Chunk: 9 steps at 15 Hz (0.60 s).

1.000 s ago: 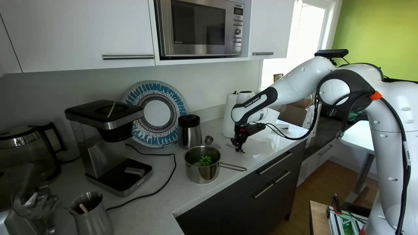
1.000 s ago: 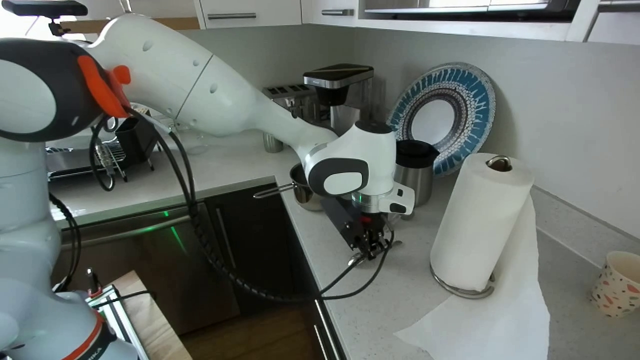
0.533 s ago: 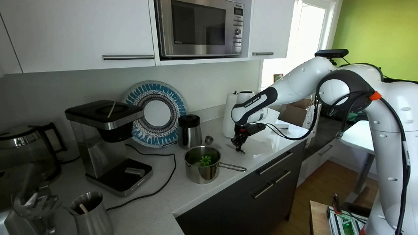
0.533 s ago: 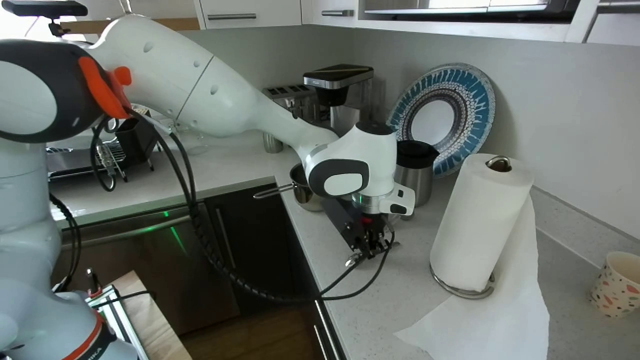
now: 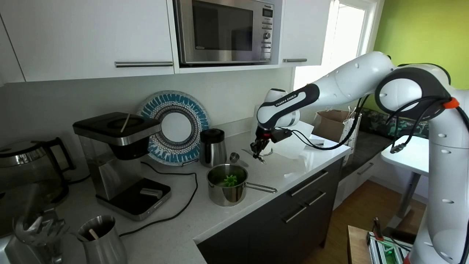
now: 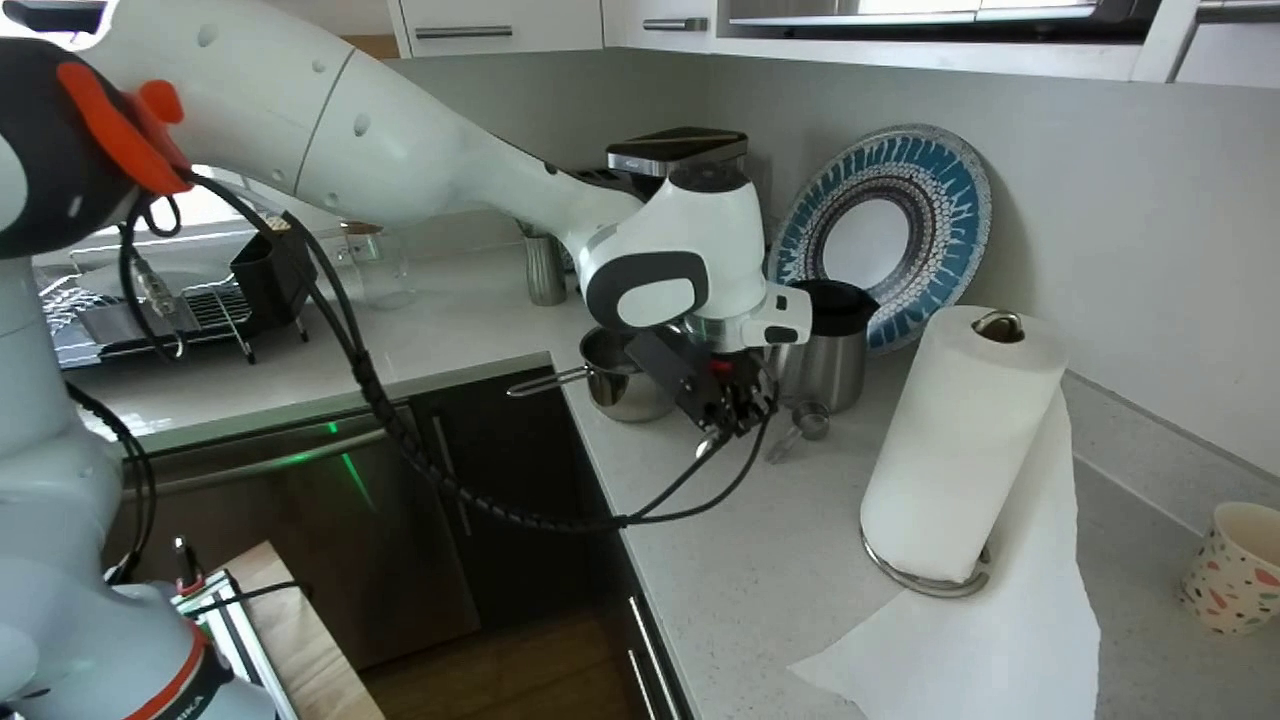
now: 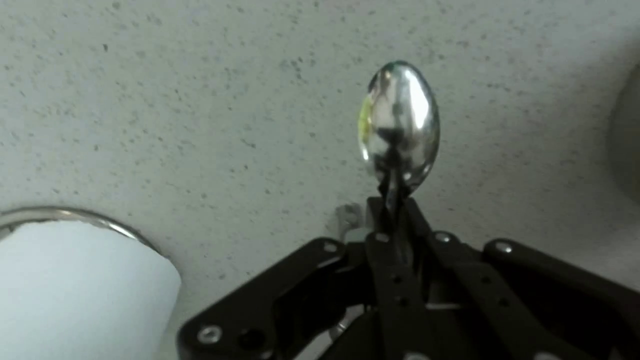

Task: Pick up the silver spoon from the kitchen counter and put it in the silver pot

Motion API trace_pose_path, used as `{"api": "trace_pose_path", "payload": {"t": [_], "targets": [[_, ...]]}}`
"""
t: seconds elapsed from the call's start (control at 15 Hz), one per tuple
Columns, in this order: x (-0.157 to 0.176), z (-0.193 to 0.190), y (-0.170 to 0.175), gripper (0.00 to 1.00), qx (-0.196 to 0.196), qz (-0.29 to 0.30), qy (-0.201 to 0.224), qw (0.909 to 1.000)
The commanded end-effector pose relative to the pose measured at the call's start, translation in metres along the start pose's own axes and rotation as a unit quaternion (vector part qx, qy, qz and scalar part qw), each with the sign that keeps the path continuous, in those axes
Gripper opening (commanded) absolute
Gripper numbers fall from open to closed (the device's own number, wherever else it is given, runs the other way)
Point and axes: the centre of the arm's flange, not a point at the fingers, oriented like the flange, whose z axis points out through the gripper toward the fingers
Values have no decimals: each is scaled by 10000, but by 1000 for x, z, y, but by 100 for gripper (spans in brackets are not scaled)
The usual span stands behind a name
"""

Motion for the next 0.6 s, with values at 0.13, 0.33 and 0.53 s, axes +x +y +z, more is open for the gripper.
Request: {"api": "trace_pose_path", "payload": {"t": [0.13, 0.33, 0.53], "targets": [[-26, -32, -64, 2, 604, -720, 111, 9955], [-36, -43, -95, 2, 763, -1136, 129, 9905], [-42, -48, -117, 2, 1086, -1796, 149, 9776]]}}
